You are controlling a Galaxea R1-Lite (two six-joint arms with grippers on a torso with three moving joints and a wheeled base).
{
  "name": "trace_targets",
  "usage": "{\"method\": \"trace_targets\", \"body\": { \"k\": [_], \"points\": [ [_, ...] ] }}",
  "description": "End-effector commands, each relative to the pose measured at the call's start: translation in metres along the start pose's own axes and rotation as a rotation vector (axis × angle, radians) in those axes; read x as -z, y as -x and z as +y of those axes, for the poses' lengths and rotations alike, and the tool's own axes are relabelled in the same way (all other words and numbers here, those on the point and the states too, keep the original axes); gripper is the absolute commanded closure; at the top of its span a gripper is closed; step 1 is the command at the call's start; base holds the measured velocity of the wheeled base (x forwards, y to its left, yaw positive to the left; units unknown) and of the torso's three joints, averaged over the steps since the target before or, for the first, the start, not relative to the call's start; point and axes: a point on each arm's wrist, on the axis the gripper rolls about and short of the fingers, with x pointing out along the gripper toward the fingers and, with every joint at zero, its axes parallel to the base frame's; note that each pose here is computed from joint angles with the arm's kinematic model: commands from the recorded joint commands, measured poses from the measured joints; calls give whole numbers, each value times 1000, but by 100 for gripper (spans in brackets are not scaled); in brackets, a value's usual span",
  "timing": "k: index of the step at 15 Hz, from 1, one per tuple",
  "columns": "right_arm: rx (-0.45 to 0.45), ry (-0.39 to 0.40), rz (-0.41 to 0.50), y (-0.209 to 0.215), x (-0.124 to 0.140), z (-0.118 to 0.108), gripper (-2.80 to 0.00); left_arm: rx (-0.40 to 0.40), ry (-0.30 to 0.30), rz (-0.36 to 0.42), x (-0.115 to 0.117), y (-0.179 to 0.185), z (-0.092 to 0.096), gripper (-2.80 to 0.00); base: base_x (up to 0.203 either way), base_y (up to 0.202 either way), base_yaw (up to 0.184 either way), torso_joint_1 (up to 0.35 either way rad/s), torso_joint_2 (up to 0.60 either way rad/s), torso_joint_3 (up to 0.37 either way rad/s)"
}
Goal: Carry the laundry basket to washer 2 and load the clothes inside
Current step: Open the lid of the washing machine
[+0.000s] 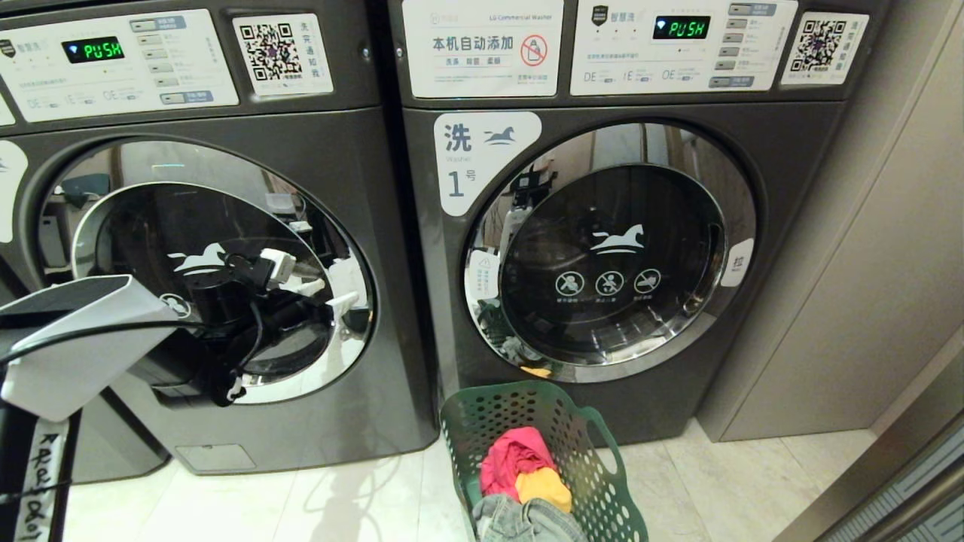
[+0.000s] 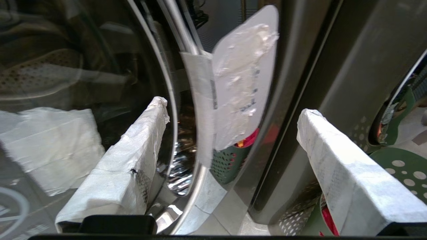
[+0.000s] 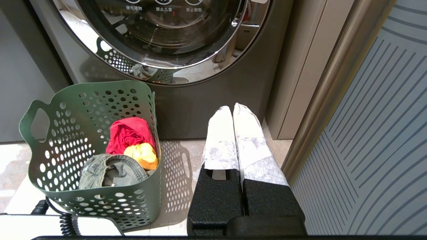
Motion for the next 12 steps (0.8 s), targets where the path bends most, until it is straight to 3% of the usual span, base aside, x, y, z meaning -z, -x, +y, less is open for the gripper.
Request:
{"method": "trace_targets", "body": {
  "k": [1,3,9,12],
  "points": [
    [-1,0,0,0,0,0,0,-17,-5,-9,-1,4,12,-280,0,0,0,0,0,0],
    [-1,0,0,0,0,0,0,17,-6,-16,-3,9,19,-280,0,0,0,0,0,0],
    [-1,0,2,0,0,0,0,240,-5,-26,-4,14,22,-280,0,0,0,0,0,0],
    [-1,0,2,0,0,0,0,253,-9,-32,-6,10,24,-280,0,0,0,0,0,0]
  ]
}}
